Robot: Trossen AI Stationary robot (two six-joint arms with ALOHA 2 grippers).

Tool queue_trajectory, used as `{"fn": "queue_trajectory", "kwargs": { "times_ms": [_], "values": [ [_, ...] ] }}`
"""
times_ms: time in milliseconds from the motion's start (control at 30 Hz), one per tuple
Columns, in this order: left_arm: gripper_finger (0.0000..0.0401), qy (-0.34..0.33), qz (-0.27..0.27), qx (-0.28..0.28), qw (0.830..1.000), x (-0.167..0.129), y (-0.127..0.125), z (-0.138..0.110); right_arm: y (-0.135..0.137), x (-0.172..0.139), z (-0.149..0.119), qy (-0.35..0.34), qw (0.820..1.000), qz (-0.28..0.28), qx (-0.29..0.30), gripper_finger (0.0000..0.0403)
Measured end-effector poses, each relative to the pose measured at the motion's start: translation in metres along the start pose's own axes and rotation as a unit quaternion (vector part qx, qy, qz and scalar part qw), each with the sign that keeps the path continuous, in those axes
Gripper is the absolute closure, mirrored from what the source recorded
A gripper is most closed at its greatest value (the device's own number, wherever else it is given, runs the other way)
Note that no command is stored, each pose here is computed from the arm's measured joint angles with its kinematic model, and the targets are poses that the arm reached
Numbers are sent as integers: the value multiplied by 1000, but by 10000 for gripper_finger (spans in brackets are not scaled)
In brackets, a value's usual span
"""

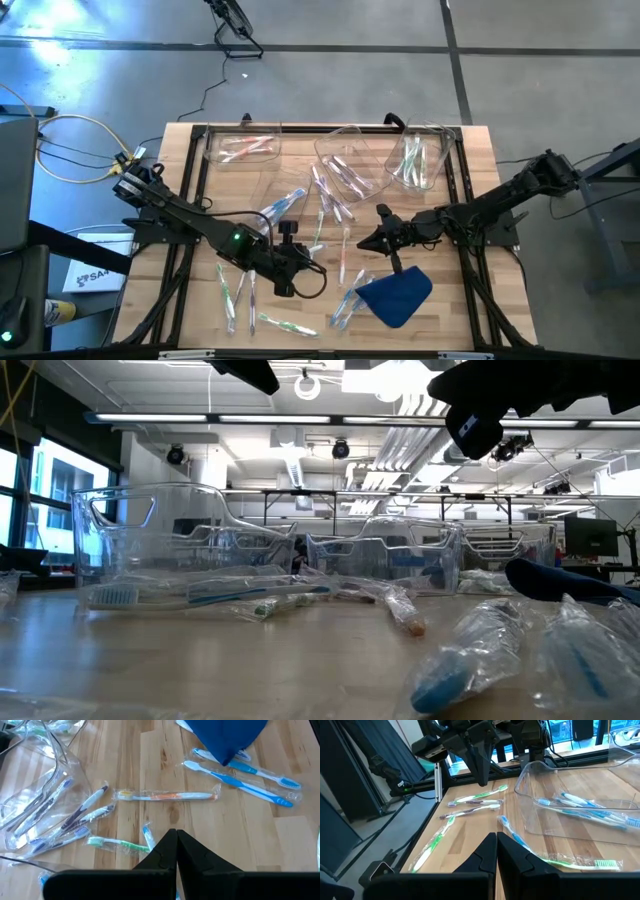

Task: Pick & Place Toothbrushes
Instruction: Put the blue toothbrush into the bottom transparent bin

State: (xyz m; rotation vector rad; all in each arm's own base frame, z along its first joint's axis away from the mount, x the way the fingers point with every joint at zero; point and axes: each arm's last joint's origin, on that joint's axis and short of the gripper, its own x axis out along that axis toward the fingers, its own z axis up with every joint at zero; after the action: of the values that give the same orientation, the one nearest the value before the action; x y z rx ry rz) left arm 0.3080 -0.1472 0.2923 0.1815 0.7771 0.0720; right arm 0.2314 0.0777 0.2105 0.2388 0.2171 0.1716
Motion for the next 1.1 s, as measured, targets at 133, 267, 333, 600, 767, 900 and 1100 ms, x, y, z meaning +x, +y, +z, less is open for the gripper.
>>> {"fn": "queue_trajectory", "kwargs": {
  "times_ms": [133,267,333,600,767,900,1100],
  "values": [
    [400,0,0,0,1000,0,0,0,0,0,0,0,1000,0,-2,399],
    [400,0,0,0,1000,0,0,0,0,0,0,0,1000,0,-2,399],
    [400,0,0,0,1000,0,0,0,0,0,0,0,1000,0,-2,399],
    [346,0,0,-4,1000,0,0,0,0,0,0,0,1000,0,-2,399],
    [302,0,1,-4,1000,0,0,0,0,0,0,0,1000,0,-2,399],
    [276,0,1,-4,1000,0,0,0,0,0,0,0,1000,0,-2,399],
    [258,0,1,-4,1000,0,0,0,0,0,0,0,1000,0,-2,399]
  ]
}}
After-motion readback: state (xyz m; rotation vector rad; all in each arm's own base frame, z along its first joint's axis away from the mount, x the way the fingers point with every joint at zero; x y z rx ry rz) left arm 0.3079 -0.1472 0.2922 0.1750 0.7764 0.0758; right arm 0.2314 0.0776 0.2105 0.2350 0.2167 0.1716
